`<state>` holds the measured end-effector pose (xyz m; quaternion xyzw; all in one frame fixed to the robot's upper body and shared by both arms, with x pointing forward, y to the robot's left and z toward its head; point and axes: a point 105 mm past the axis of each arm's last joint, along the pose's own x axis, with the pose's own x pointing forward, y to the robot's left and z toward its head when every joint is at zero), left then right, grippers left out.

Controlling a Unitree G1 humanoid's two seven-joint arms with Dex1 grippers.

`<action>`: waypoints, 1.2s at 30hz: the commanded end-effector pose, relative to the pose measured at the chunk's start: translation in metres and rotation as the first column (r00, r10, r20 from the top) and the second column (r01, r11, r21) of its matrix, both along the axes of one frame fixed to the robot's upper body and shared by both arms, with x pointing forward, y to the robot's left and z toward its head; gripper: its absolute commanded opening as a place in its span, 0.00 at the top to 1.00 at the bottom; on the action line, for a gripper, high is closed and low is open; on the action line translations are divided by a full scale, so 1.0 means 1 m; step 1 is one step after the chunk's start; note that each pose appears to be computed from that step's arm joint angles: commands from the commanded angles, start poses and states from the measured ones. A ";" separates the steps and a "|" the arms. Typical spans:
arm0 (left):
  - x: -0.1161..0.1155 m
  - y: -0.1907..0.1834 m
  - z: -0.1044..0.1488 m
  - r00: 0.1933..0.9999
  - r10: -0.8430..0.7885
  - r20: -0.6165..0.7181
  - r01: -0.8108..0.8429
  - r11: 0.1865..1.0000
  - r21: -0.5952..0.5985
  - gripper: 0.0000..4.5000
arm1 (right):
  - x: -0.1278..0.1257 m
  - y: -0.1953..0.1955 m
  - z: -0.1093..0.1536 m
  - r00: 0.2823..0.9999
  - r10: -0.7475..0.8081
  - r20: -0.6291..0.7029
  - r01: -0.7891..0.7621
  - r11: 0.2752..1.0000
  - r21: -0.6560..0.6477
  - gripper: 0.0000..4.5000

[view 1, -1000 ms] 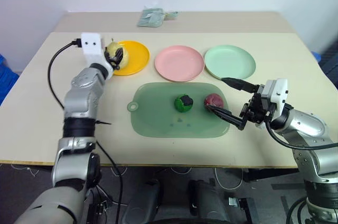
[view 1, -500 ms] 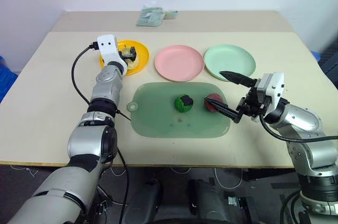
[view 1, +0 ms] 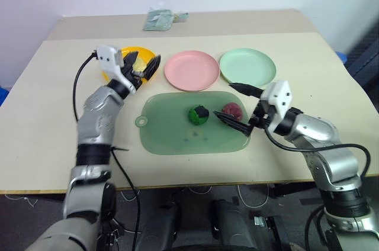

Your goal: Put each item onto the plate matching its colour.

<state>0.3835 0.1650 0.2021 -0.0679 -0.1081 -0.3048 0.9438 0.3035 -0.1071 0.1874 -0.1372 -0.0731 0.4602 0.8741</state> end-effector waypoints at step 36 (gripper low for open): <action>-0.137 0.014 -0.039 0.891 -0.441 -0.112 0.453 0.838 0.305 0.00 | 0.053 0.043 -0.050 0.950 -0.075 -0.302 -0.005 0.966 -0.257 0.40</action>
